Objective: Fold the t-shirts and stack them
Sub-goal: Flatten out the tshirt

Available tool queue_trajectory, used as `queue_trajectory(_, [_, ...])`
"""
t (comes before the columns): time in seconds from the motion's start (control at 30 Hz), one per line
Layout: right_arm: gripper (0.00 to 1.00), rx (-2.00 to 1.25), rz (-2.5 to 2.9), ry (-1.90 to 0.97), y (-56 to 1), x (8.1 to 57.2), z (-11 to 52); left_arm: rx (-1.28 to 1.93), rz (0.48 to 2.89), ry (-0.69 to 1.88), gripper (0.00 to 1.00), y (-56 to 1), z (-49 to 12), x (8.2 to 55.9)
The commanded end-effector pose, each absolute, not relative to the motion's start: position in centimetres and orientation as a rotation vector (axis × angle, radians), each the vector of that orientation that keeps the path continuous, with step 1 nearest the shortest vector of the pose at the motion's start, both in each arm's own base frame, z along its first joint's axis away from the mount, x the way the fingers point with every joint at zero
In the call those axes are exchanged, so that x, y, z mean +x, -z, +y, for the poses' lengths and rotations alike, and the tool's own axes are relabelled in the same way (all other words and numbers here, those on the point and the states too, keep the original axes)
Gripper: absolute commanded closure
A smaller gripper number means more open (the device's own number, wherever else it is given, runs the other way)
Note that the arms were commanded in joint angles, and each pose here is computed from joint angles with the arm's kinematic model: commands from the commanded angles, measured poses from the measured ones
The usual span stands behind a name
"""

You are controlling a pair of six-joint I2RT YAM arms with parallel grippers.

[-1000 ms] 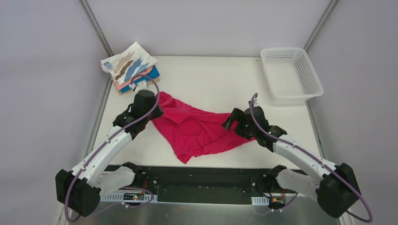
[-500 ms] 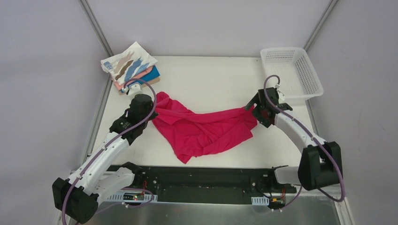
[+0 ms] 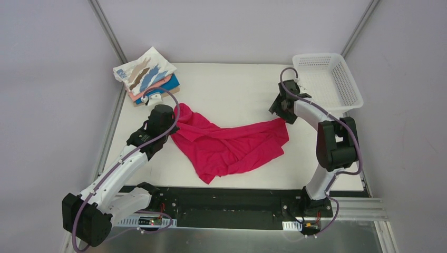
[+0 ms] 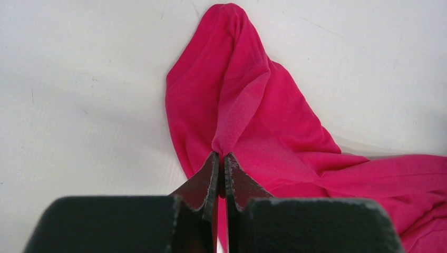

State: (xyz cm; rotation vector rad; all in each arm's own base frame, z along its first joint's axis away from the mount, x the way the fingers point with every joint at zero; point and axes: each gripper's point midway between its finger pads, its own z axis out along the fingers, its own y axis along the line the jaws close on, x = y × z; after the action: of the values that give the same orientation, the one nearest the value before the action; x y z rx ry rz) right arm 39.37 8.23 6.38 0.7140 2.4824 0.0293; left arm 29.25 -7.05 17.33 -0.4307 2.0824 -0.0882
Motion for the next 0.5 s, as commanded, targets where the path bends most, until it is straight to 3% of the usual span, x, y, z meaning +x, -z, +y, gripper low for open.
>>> queue_trajectory(0.0, [0.28,0.644,2.493,0.024,-6.2,41.1,7.8,-0.408,2.071,0.07,1.0,-17.4,-6.9,29.6])
queue_trajectory(0.27, [0.5,0.683,2.541,0.031,-3.8,40.5,8.1,-0.427,2.056,0.046,1.0,-17.7,-6.7,30.1])
queue_trajectory(0.4, [0.87,0.706,2.497,0.005,-4.5,40.8,8.1,-0.441,2.04,0.027,1.0,-18.1,-6.4,30.3])
queue_trajectory(0.47, [0.96,0.692,2.457,-0.021,-6.1,41.0,8.1,-0.451,2.01,0.006,1.0,-19.0,-5.9,30.5])
